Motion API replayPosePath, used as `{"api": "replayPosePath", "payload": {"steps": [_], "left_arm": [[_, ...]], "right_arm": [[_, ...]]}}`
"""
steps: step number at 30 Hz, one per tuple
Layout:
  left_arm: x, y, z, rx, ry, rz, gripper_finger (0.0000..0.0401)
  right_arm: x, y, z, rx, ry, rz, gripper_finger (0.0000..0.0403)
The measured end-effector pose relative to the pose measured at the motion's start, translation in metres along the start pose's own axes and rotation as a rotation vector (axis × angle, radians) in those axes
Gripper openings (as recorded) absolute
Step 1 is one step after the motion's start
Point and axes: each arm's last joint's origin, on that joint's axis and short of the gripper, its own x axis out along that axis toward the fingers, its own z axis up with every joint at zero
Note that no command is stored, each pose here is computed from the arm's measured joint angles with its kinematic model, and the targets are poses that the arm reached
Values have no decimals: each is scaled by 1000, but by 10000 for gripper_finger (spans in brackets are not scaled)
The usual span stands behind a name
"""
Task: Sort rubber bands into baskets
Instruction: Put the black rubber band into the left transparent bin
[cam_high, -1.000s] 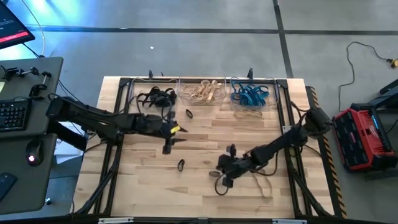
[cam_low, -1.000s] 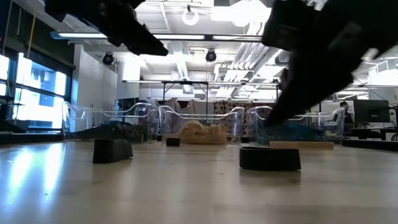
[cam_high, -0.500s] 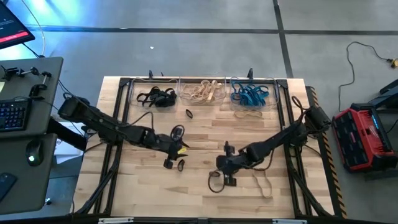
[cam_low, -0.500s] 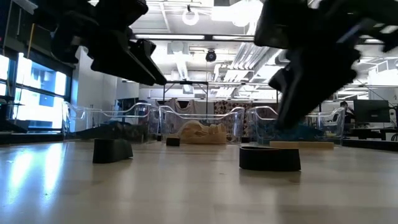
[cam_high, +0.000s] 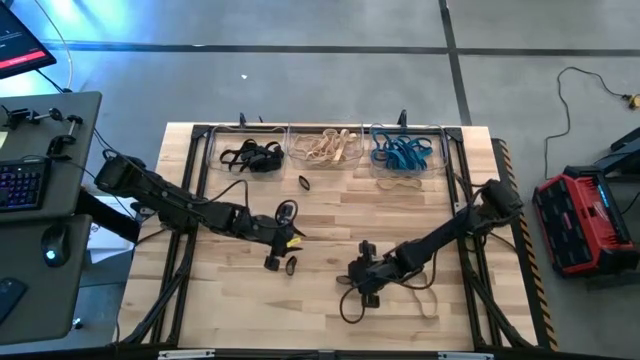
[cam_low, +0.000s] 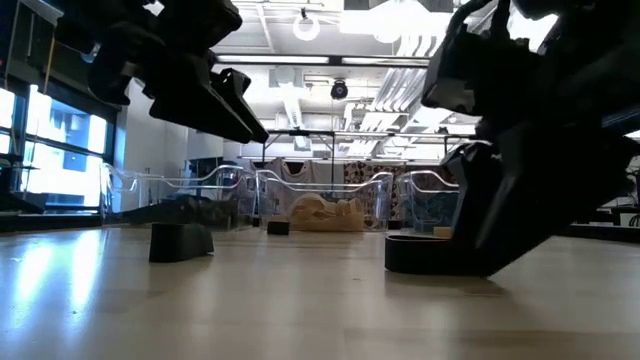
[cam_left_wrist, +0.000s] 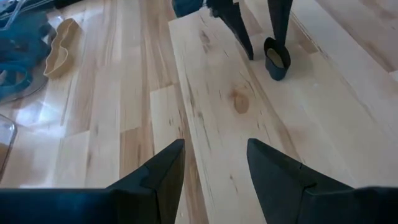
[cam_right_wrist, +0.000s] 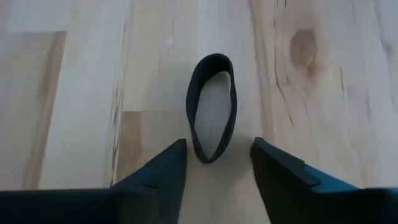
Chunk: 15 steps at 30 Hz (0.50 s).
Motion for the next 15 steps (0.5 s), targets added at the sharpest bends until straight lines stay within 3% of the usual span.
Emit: {"api": "replayPosePath", "payload": {"steps": [3, 8, 15], "left_arm": [[0, 0, 0, -1, -1, 0, 166], [0, 0, 0, -53, -2, 0, 166], [0, 1, 5, -158, -50, 4, 166]], "right_arm": [[1, 0, 1, -21, -23, -20, 126], [-7, -4, 6, -62, -39, -33, 14], [-21, -21, 25, -120, -143, -169, 4]]}}
